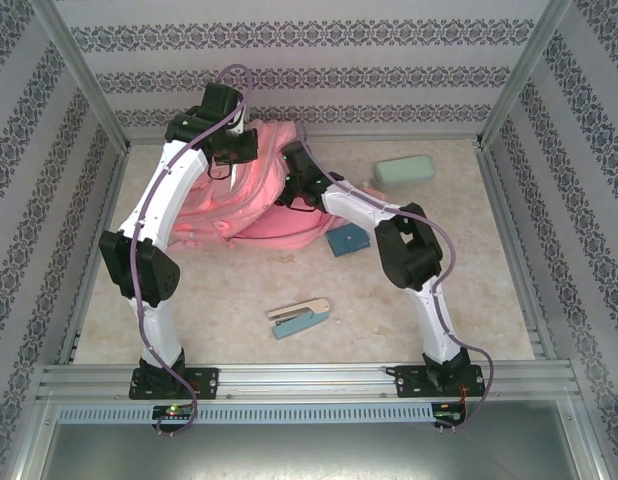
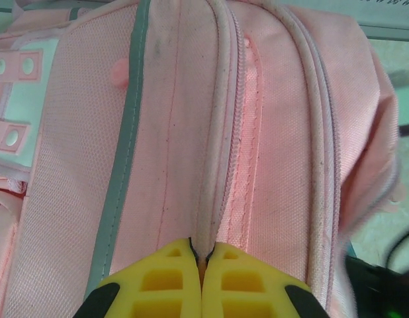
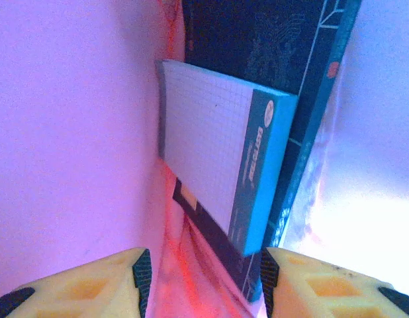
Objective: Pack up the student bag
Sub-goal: Place the loose stationery in the student bag, then move the glasses case from the top-right of the table.
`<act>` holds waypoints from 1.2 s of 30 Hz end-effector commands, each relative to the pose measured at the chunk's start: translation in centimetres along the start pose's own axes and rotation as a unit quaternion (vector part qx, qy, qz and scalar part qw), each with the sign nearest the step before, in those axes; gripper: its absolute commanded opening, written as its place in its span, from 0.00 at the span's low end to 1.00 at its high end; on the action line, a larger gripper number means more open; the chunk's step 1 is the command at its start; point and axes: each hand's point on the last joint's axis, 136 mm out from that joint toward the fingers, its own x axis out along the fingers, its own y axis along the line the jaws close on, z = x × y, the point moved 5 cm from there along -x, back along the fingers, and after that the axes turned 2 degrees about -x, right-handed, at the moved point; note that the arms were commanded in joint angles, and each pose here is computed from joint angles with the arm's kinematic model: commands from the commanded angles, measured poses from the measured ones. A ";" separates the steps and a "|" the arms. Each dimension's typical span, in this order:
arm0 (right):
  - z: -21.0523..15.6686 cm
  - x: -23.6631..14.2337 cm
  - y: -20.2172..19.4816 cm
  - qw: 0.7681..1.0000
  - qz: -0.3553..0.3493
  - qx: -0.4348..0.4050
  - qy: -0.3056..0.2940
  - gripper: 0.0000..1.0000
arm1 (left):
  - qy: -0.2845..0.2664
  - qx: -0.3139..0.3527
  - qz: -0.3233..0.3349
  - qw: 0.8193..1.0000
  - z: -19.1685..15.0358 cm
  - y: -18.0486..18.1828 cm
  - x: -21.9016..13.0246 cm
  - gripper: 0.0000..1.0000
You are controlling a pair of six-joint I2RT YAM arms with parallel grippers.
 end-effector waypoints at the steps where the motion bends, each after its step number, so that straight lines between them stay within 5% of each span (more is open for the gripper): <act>1: 0.5 -2.8 0.3 1.000 -0.002 -0.015 -0.014 0.49 | -0.062 0.009 -0.017 0.998 2.0 -0.3 -2.9 0.00; 21: -0.3 -18.7 -7.1 0.972 -0.174 -0.129 -0.094 0.58 | -0.048 0.002 -0.039 0.998 1.5 -0.4 -1.7 0.00; 36: 8.9 -25.2 -15.0 0.948 -0.256 -0.075 -0.177 0.61 | -0.035 -0.004 -0.059 0.998 0.9 -0.7 -1.0 0.00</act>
